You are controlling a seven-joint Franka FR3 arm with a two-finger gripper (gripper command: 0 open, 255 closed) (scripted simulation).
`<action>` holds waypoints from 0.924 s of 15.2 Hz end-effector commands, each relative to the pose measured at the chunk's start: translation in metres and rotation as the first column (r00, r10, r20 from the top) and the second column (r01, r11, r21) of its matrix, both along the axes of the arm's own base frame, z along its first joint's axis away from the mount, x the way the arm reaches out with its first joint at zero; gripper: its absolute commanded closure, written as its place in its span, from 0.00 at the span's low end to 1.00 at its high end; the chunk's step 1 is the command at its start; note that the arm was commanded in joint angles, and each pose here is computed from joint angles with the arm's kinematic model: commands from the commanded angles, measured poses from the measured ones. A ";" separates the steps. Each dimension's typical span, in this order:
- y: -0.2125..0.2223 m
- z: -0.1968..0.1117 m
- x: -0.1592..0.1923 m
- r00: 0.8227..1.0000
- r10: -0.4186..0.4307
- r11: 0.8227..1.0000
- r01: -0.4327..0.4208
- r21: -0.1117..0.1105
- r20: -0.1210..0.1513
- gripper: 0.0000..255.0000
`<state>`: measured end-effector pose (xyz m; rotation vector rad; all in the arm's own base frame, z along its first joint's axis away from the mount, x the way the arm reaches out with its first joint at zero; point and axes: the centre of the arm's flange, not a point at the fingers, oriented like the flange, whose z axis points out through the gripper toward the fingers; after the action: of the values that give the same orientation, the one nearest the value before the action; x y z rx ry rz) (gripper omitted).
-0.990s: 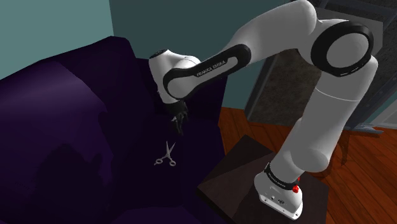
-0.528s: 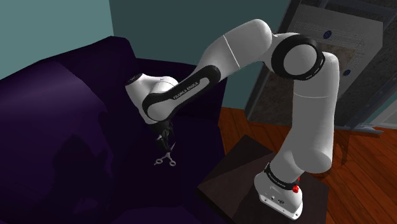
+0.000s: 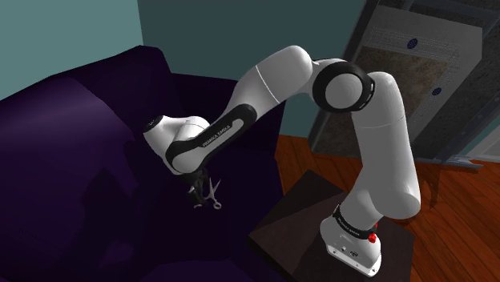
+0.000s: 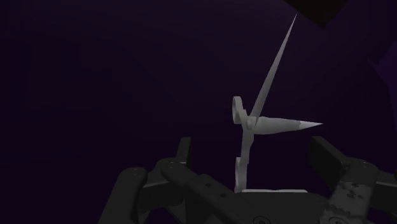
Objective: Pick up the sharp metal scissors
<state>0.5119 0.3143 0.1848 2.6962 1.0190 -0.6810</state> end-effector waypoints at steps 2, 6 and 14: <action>0.001 -0.016 0.000 1.000 0.001 1.000 -0.001 0.000 0.000 0.00; 0.001 -0.024 0.000 1.000 0.001 1.000 -0.001 0.000 0.000 1.00; 0.001 -0.024 0.000 1.000 0.001 1.000 -0.001 0.000 0.000 1.00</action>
<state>0.5119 0.3152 0.1613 2.6957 1.0198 -0.6809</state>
